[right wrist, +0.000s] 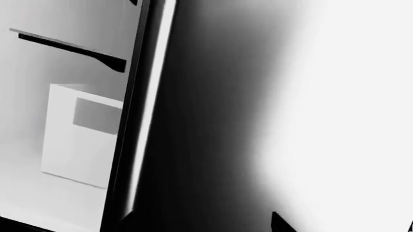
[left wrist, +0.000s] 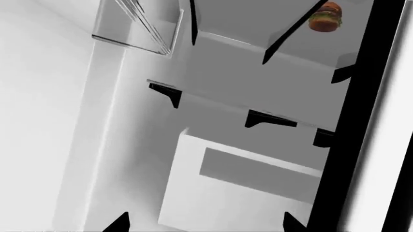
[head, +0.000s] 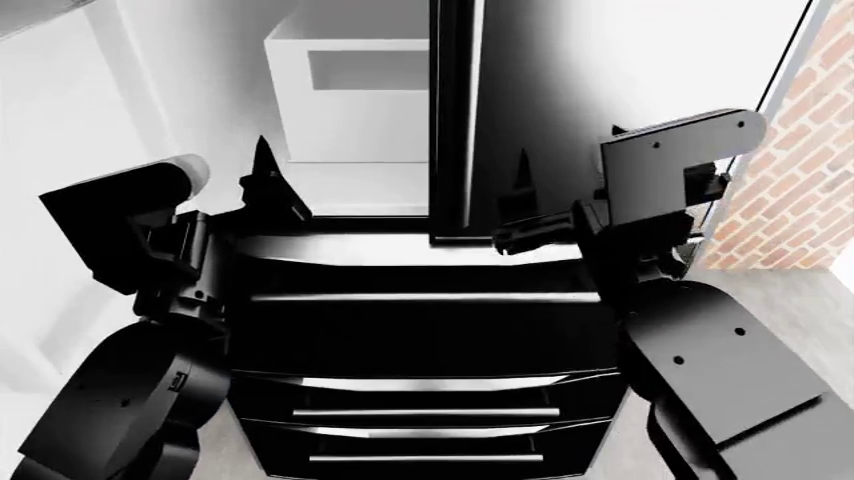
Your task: Open the fridge doors
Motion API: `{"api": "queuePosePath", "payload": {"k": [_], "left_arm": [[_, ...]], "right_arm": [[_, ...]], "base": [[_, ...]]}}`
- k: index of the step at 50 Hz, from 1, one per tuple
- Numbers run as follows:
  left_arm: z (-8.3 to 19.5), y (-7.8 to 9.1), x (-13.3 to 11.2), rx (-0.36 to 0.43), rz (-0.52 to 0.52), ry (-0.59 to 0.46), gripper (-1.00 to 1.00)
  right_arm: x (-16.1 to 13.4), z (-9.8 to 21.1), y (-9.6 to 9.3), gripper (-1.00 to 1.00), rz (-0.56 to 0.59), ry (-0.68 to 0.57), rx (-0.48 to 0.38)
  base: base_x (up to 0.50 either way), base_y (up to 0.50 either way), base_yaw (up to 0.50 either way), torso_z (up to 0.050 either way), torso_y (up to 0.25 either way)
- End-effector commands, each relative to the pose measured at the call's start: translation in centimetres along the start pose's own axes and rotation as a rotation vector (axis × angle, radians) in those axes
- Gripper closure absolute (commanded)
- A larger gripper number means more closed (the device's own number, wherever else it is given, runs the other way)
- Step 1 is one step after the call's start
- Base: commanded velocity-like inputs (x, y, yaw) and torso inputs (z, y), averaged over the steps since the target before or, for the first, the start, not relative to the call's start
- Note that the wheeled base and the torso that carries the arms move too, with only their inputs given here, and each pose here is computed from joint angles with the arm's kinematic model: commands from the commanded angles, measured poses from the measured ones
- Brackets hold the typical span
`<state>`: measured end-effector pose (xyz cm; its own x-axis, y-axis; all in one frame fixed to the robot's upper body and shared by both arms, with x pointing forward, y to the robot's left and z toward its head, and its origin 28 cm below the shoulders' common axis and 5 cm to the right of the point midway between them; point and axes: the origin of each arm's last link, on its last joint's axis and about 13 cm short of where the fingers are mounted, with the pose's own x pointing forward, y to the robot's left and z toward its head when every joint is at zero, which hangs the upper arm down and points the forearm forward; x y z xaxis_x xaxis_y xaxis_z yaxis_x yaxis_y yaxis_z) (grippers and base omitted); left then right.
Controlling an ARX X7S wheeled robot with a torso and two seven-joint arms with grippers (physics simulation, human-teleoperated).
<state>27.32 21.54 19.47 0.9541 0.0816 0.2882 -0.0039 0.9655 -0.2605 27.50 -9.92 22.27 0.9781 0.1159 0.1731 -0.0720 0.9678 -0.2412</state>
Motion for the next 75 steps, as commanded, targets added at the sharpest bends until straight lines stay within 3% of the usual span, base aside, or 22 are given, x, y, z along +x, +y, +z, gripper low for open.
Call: {"api": "queuePosePath", "payload": {"k": [1,13,16,24,38,75], "left_arm": [[-0.3,0.0,-0.1,0.015,0.006,-0.014,-1.00],[-0.7,0.2,0.3,0.020,0.013,-0.021,-1.00],[-0.8,0.3,0.3,0.020,0.012,-0.020,-1.00],[-1.0,0.5,0.6,0.021,0.017,-0.013,-1.00],[-1.1,0.5,0.4,0.019,0.004,-0.007,-1.00],[-1.6,0.7,0.8,0.016,0.009,0.000,-1.00]], "right_arm": [[3.3,2.0,-0.4,-1.00,0.032,-0.040,0.008],[6.2,3.0,0.2,-1.00,0.034,-0.050,0.016],[6.8,3.0,0.5,-1.00,-0.055,-0.037,-0.044],[8.2,3.4,1.5,-1.00,0.003,-0.054,0.003],[10.0,3.4,2.5,-1.00,0.073,-0.032,0.001],[14.1,2.5,2.3,-1.00,0.127,0.031,0.007]], "base": [[0.00,0.00,0.00,0.000,0.000],[0.00,0.00,0.00,0.000,0.000],[0.00,0.00,0.00,0.000,0.000],[0.00,0.00,0.00,0.000,0.000],[0.00,0.00,0.00,0.000,0.000],[0.00,0.00,0.00,0.000,0.000]]}}
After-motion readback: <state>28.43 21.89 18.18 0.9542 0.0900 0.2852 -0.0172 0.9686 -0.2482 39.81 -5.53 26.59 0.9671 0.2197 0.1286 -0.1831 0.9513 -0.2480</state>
